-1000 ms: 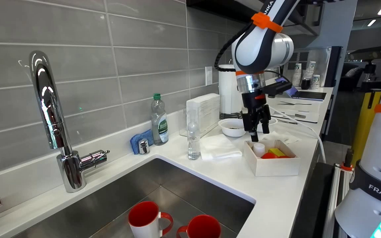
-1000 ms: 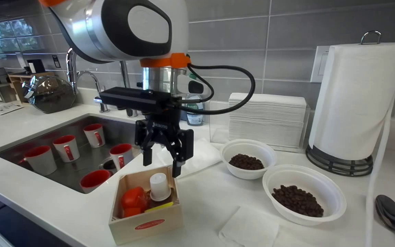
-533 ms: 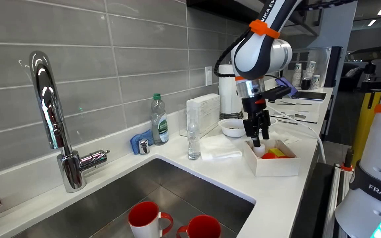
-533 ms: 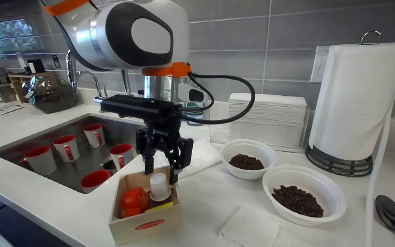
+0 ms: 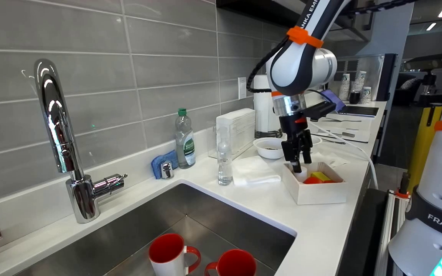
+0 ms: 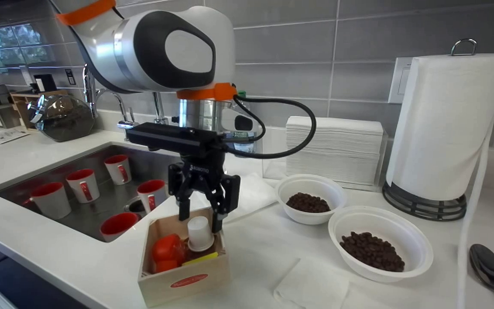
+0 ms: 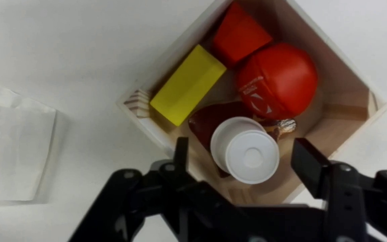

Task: Remove the coffee pod from the box and place it on the counter.

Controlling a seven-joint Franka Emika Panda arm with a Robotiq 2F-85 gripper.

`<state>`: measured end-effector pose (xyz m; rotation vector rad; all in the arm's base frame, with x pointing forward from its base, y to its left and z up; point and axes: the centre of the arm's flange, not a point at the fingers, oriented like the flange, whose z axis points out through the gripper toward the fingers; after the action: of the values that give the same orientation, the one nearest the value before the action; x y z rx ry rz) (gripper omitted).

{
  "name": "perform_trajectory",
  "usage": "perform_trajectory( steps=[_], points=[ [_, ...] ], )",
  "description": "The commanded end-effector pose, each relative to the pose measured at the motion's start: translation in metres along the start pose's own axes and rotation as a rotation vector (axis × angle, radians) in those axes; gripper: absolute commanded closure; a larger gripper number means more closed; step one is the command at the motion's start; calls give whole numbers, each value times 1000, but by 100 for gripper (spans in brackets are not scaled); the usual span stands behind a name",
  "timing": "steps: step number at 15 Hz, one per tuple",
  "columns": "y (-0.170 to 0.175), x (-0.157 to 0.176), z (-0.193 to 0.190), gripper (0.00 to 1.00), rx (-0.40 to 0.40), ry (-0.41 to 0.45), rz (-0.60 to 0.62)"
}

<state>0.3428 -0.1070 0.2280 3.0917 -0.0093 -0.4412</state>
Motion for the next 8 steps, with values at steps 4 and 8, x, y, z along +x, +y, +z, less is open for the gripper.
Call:
perform_trajectory(
  steps=[4,8],
  points=[
    [-16,-18,18,36,-20,19,-39],
    [-20,-17,21,39,-27,19,-49]
  ],
)
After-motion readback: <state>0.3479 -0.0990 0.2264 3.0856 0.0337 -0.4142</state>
